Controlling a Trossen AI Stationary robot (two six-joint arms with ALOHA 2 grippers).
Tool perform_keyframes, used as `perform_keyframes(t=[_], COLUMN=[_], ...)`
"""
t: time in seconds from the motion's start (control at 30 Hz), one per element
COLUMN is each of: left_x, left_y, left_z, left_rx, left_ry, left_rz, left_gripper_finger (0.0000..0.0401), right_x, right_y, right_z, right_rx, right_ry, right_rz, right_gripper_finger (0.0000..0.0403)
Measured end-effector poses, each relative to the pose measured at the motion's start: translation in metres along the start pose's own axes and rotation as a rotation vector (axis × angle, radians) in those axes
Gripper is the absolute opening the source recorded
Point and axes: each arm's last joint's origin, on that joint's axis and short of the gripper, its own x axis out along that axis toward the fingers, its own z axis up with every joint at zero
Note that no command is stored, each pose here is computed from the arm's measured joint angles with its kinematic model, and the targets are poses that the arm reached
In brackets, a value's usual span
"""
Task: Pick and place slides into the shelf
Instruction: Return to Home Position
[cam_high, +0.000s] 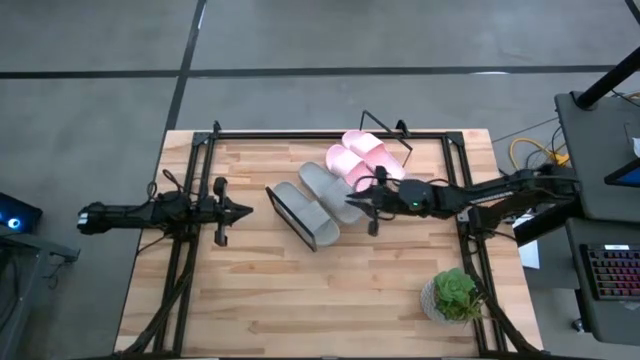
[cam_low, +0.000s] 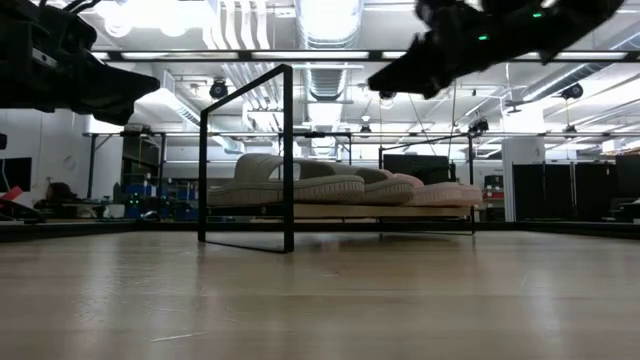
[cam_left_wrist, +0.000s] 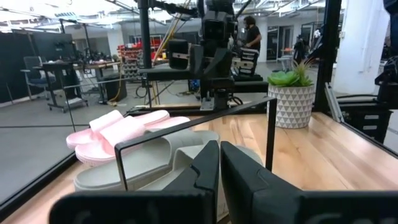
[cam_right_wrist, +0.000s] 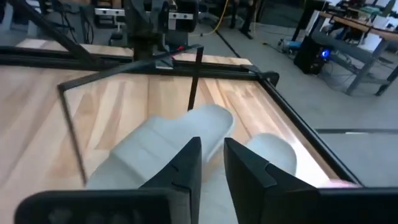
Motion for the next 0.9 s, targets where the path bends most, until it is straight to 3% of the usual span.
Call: perform_keyframes(t=[0.2, 0.4, 0.53, 0.9], left_x=[0.001, 0.001, 0.001, 0.001], left_y=[0.001, 0.001, 0.002, 0.002], left_z=[-0.001, -0.001, -0.001, -0.001], left_rx=[0.009, 0.010, 0.010, 0.010], left_ry=[0.010, 0.007, 0.011, 0.012], left_rz=[0.038, 0.050, 0.057, 0.071], left_gripper_finger=[0.0000, 0.0000, 0.0000, 0.0000], right_x=[-0.041, -0.073, -0.089, -0.127], right_y=[0.010, 0.010, -0.005, -0.017], right_z=[-0.013, -0.034, -0.049, -0.071], right_rx=[0.002, -0.112, -0.090, -0.005], right_ry=[-0.081, -0.137, -0.175, -0.271], right_rz=[0.054, 0.048, -0.018, -0.028], right_gripper_finger=[0.0040, 0.0011, 0.0009, 0.0009])
